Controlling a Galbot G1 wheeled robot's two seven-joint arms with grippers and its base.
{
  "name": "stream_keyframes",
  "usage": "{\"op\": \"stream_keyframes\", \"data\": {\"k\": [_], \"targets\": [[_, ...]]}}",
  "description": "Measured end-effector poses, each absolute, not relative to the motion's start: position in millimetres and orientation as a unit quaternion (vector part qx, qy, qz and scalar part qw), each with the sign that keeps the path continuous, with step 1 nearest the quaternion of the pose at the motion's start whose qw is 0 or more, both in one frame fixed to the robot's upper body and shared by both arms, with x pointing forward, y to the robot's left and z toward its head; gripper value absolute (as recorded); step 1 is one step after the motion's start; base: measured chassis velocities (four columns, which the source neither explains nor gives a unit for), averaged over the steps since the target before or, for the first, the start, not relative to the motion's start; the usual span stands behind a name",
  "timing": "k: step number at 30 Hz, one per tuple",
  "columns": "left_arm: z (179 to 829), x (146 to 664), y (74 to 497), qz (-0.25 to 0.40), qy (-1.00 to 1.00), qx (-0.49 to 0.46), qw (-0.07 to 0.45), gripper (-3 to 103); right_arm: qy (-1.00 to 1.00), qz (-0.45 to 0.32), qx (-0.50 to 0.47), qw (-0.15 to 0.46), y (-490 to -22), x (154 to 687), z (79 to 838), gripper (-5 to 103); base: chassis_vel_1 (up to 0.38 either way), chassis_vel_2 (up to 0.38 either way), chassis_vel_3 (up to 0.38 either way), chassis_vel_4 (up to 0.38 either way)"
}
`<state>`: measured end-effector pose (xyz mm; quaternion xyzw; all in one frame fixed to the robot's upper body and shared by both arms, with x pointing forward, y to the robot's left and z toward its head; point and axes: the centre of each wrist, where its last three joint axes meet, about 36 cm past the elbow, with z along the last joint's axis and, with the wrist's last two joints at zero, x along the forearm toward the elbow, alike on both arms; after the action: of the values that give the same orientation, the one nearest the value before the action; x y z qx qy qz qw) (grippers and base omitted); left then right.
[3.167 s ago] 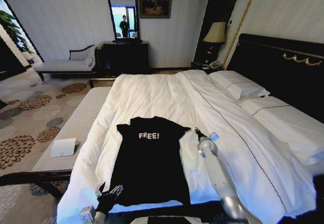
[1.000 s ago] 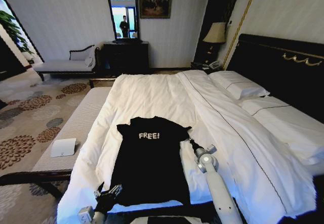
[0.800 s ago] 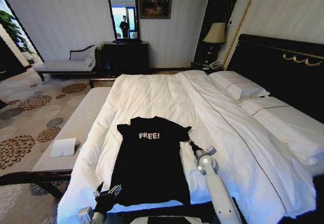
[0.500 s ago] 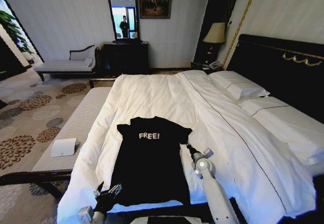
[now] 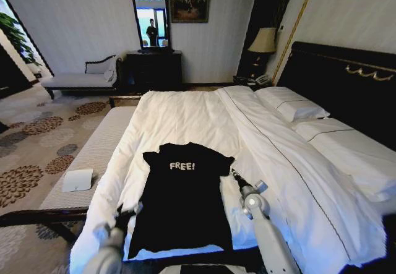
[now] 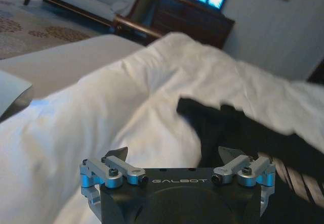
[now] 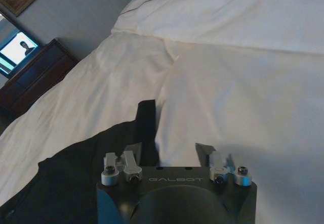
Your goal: Fold the clothes on the bed.
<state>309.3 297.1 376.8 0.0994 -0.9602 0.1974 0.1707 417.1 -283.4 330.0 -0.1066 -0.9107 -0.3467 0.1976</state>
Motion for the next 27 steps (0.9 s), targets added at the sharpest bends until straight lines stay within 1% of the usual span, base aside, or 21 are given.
{"op": "stream_keyframes", "data": {"k": [4,5,6,9,10,11,14,16,19,20,24,27], "targets": [[371.3,376.7,319.8,0.217,-0.957,0.116,0.150,100,-0.912,-0.339,-0.111,0.200,-288.0,404.3,329.3,81,0.000,0.000,0.000,0.000],[371.3,376.7,319.8,0.217,-0.957,0.116,0.150,100,-0.912,-0.339,-0.111,0.200,-288.0,404.3,329.3,81,0.000,0.000,0.000,0.000],[369.8,391.8,324.1,0.219,-0.957,0.119,0.148,100,-0.913,-0.338,-0.112,0.201,-288.8,401.9,328.9,81,0.000,0.000,0.000,0.000],[367.5,432.5,331.6,0.228,-0.956,0.120,0.143,100,-0.913,-0.334,-0.114,0.204,-290.0,396.5,328.5,96,0.000,0.000,0.000,0.000],[367.5,432.5,331.6,0.228,-0.956,0.120,0.143,100,-0.913,-0.334,-0.114,0.204,-290.0,396.5,328.5,96,0.000,0.000,0.000,0.000],[366.2,444.4,333.5,0.229,-0.955,0.121,0.142,100,-0.913,-0.333,-0.115,0.205,-290.2,395.4,328.3,99,0.000,0.000,0.000,0.000],[362.8,477.6,333.6,0.239,-0.953,0.123,0.139,100,-0.914,-0.330,-0.117,0.207,-289.0,394.3,328.5,100,0.000,0.000,0.000,0.000],[361.8,482.0,333.5,0.240,-0.953,0.123,0.140,100,-0.914,-0.329,-0.117,0.208,-288.9,394.4,328.5,100,0.000,0.000,0.000,0.000],[352.4,516.4,332.5,0.242,-0.951,0.124,0.148,100,-0.915,-0.325,-0.117,0.209,-288.0,397.2,330.6,100,0.000,0.000,0.000,0.000],[352.4,516.4,332.5,0.242,-0.951,0.124,0.148,100,-0.915,-0.325,-0.117,0.209,-288.0,397.2,330.6,100,0.000,0.000,0.000,0.000],[342.2,548.2,333.2,0.242,-0.948,0.128,0.159,100,-0.918,-0.316,-0.114,0.211,-288.6,405.4,332.2,100,0.000,0.000,0.000,0.000],[339.2,561.5,328.0,0.244,-0.948,0.123,0.165,100,-0.919,-0.313,-0.115,0.211,-290.0,410.4,335.9,100,0.000,0.000,0.000,0.000]]}}
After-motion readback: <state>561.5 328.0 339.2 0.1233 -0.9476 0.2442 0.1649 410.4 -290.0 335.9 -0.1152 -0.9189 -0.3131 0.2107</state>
